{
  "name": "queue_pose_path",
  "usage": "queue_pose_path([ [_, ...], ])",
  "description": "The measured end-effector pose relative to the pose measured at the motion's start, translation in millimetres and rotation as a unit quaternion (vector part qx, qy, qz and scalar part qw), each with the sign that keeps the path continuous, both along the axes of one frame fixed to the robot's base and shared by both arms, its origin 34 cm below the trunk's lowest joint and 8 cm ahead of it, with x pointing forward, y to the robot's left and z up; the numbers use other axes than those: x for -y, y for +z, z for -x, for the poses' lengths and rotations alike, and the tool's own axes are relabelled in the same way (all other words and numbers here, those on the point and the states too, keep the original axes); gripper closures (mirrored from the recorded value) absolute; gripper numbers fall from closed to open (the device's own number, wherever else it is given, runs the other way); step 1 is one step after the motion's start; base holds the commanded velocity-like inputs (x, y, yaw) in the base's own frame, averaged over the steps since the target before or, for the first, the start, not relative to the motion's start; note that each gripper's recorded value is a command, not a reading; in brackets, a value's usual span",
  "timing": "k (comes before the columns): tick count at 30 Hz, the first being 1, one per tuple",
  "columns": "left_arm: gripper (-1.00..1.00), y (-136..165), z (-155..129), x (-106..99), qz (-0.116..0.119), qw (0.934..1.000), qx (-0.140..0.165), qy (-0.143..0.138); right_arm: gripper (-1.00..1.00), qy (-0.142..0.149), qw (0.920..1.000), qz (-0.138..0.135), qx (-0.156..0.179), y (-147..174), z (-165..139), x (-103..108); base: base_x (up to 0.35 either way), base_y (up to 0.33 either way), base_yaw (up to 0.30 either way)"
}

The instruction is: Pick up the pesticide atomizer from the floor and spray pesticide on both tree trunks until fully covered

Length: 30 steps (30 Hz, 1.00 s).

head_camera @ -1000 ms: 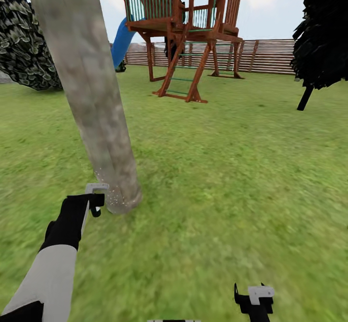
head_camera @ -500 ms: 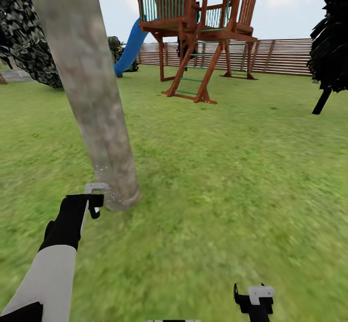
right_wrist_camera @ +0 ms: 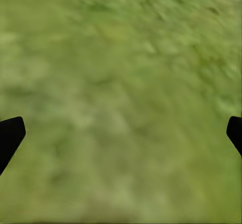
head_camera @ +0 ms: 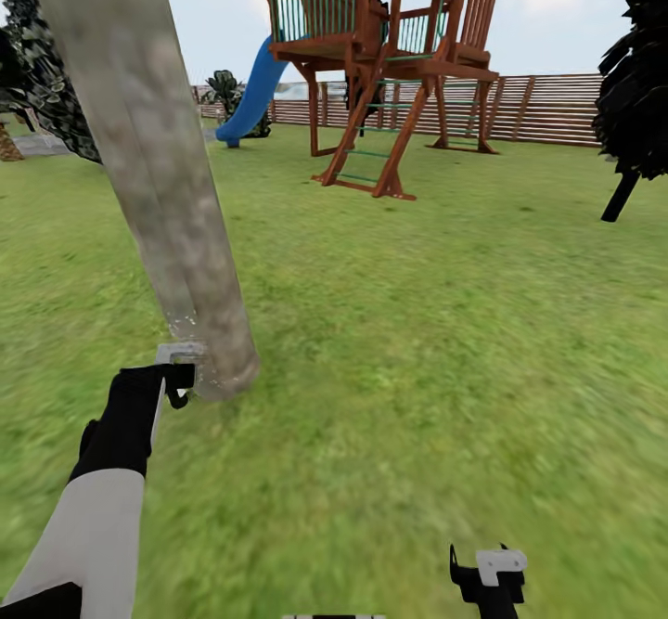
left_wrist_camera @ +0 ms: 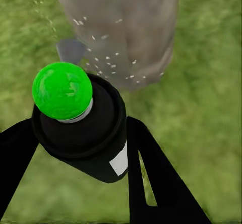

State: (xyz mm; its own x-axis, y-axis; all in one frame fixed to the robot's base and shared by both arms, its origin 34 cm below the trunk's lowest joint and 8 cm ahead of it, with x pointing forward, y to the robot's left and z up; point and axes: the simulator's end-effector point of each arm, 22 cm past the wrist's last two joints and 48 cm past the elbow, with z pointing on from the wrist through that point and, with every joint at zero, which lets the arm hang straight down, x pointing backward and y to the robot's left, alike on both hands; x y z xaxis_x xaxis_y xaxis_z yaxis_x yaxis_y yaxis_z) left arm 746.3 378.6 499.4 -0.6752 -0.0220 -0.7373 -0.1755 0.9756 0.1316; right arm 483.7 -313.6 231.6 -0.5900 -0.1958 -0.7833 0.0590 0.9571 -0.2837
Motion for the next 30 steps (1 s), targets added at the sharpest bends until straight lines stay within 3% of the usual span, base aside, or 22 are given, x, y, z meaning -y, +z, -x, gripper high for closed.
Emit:
queue_pose_path([
  [7, 1.00, 3.1, -2.2, 1.7, 0.001, 1.0000, 0.003, -0.001, -1.00, 0.000, 1.0000, 0.000, 0.000, 0.0, 0.0, 0.0, 0.119, -0.102, 0.117],
  [22, 1.00, 7.0, -2.4, 3.9, -0.006, 1.0000, 0.007, -0.003, -1.00, 0.000, 1.0000, 0.000, 0.000, 0.0, 0.0, 0.0, 0.108, -0.257, 0.000],
  [27, 1.00, 12.0, 5.7, -40.9, -0.032, 0.9993, 0.005, 0.020, -1.00, 0.000, 1.0000, 0.000, 0.000, 0.0, -0.1, -0.1, 0.089, -0.266, 0.172],
  [30, 1.00, 3.7, 13.5, -54.9, -0.029, 0.9991, -0.003, 0.031, -1.00, 0.000, 1.0000, -0.001, 0.000, -0.1, 0.0, -0.9, 0.093, -0.266, 0.276],
])
